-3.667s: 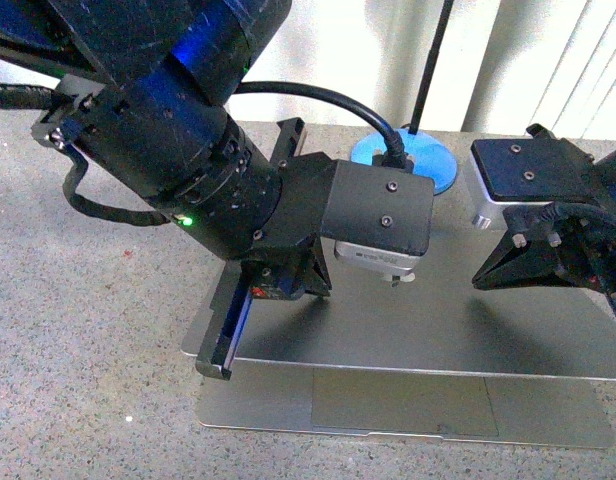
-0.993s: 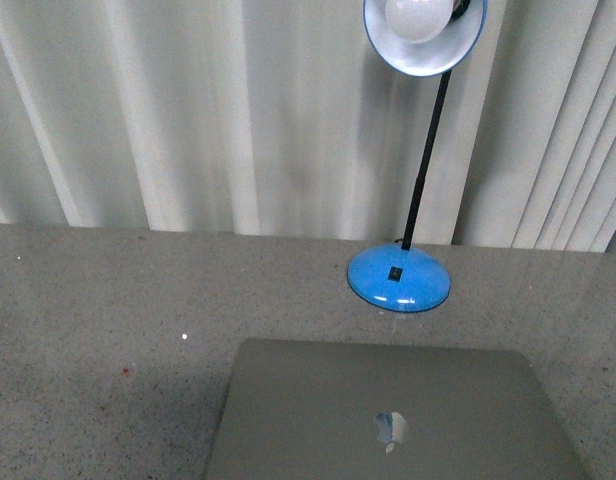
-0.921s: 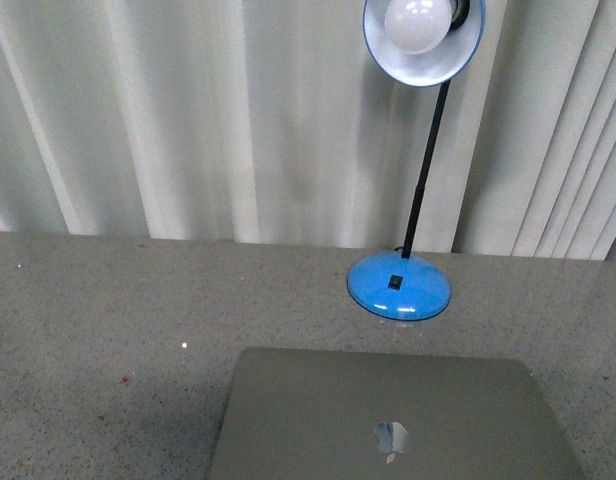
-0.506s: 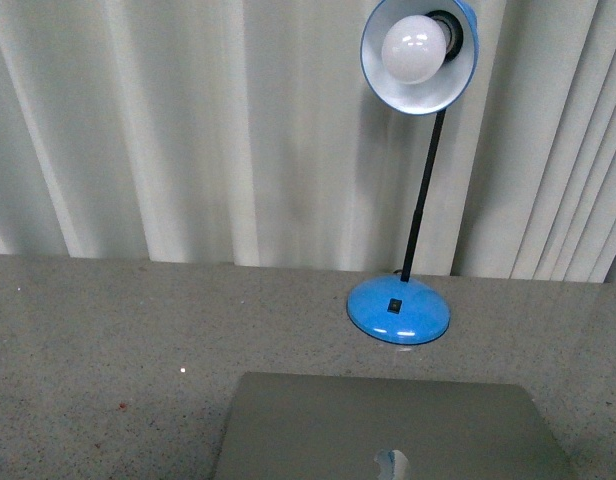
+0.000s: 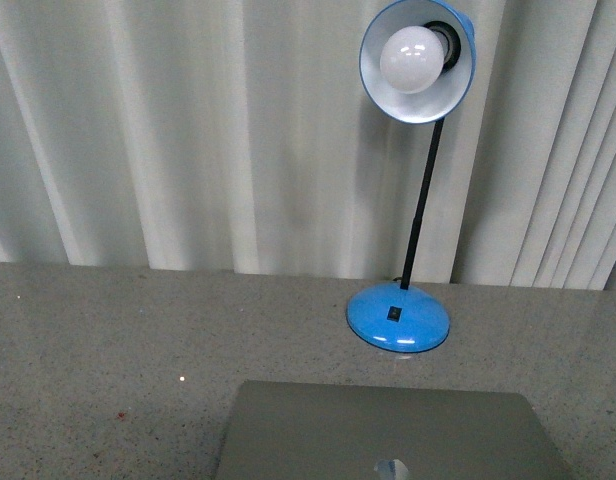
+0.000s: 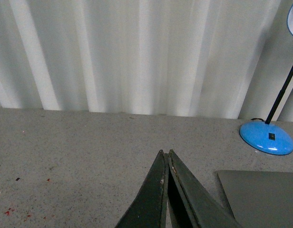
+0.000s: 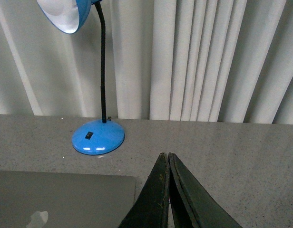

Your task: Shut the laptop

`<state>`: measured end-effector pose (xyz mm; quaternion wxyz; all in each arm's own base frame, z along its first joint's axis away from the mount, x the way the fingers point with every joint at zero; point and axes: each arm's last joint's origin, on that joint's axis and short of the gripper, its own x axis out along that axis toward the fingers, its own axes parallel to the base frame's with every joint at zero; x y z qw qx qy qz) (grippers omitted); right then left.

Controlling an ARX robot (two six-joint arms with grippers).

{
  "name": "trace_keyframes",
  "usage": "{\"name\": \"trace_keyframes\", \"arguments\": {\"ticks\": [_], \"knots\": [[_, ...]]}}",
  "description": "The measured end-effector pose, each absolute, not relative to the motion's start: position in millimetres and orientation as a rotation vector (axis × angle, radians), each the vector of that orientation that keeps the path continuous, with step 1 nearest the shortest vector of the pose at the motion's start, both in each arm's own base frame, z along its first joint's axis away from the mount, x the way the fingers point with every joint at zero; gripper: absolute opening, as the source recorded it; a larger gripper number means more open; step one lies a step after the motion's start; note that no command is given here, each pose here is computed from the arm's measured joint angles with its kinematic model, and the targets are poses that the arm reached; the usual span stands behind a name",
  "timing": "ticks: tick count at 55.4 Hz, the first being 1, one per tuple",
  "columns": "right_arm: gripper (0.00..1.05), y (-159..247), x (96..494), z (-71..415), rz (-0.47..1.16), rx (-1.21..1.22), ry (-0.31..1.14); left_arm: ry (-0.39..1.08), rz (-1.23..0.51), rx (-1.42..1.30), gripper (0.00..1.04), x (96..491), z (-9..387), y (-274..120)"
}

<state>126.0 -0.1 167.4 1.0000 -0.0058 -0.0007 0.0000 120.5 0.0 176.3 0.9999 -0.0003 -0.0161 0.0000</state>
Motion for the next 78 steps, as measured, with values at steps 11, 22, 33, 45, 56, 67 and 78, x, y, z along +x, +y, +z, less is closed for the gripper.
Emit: {"name": "trace_keyframes", "arguments": {"ticks": [11, 22, 33, 45, 56, 67, 78], "knots": [[0.03, -0.1, 120.0, 168.7, 0.000, -0.011, -0.009, -0.033, 0.000, -0.001, 0.04, 115.1, 176.5, 0.0], [0.03, -0.1, 115.4, 168.8, 0.000, -0.011, -0.009, -0.032, 0.000, -0.001, 0.04, 111.2, 176.2, 0.0], [0.03, -0.1, 111.5, 168.6, 0.000, -0.011, -0.009, -0.031, 0.000, -0.001, 0.04, 108.1, 175.7, 0.0], [0.03, -0.1, 108.0, 168.1, 0.000, -0.011, -0.007, -0.029, 0.000, -0.001, 0.04, 96.2, 173.2, 0.0], [0.03, -0.1, 97.6, 165.7, 0.000, -0.011, -0.006, -0.025, 0.000, -0.001, 0.04, 96.2, 172.7, 0.0], [0.03, -0.1, 97.6, 165.4, 0.000, -0.011, -0.003, -0.025, 0.000, -0.001, 0.04, 96.1, 172.8, 0.0], [0.25, -0.1, 97.6, 165.4, 0.000, -0.011, -0.003, -0.025, 0.000, -0.002, 0.18, 96.1, 172.8, 0.0]]}}
